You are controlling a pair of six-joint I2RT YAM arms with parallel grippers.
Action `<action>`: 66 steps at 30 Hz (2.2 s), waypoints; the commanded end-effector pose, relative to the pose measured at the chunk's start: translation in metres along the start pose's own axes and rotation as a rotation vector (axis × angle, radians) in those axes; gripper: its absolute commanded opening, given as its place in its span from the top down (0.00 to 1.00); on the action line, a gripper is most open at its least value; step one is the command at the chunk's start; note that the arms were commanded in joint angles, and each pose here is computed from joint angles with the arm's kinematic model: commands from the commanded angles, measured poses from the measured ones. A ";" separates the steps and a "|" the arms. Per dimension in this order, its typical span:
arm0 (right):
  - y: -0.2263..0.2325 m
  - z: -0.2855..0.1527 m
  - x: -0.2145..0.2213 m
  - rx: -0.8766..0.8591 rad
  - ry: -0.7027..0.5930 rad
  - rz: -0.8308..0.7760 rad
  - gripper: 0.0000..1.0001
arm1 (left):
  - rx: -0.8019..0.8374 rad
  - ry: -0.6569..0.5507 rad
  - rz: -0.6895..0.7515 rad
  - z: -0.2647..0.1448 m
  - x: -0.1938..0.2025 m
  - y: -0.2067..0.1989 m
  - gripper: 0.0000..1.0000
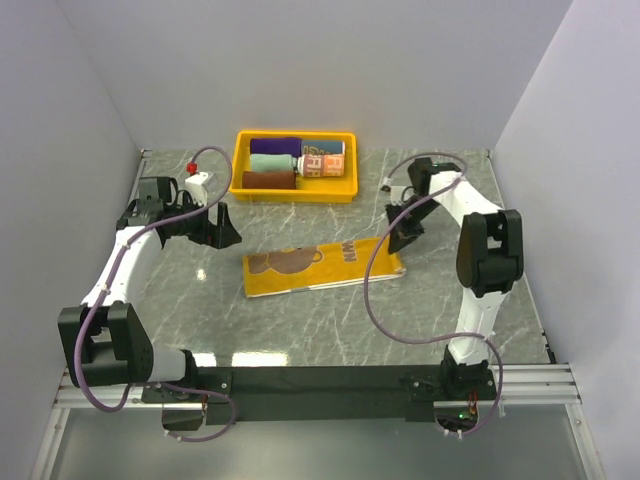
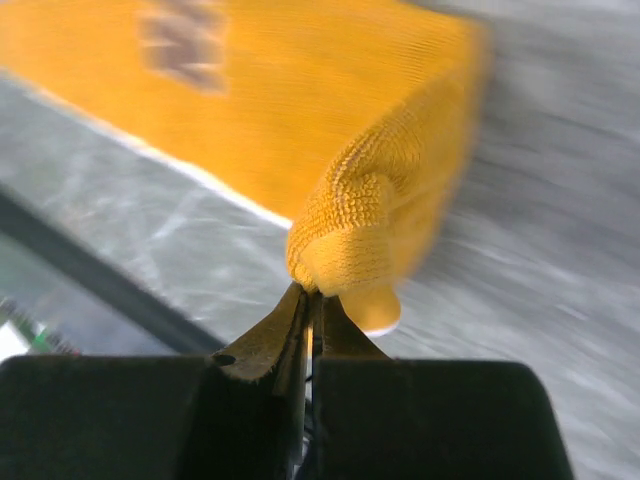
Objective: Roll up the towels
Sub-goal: Fold the towel
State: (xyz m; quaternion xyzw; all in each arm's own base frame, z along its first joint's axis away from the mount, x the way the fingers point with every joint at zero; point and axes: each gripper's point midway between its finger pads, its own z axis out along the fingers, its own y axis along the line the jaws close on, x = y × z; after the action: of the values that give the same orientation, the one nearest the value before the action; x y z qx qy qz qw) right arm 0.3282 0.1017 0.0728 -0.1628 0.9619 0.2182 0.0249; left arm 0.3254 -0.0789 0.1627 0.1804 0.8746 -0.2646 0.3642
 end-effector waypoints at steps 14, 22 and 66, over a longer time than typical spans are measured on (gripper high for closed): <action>0.122 0.045 -0.041 -0.306 0.023 -0.091 1.00 | -0.140 -0.102 -0.162 -0.014 -0.019 0.009 0.01; 0.141 0.057 -0.048 -0.344 0.049 -0.105 1.00 | -0.191 -0.083 -0.182 -0.013 -0.009 0.017 0.01; 0.054 0.084 -0.044 -0.086 0.096 -0.267 0.67 | 0.141 0.367 0.124 0.079 0.083 -0.040 0.99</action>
State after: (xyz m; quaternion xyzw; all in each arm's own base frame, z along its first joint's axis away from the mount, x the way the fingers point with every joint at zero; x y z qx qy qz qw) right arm 0.3609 0.2030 0.0405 -0.2932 0.9206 0.2572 0.0202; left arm 0.2775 -0.1392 0.0628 0.2881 0.9025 -0.2614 0.1846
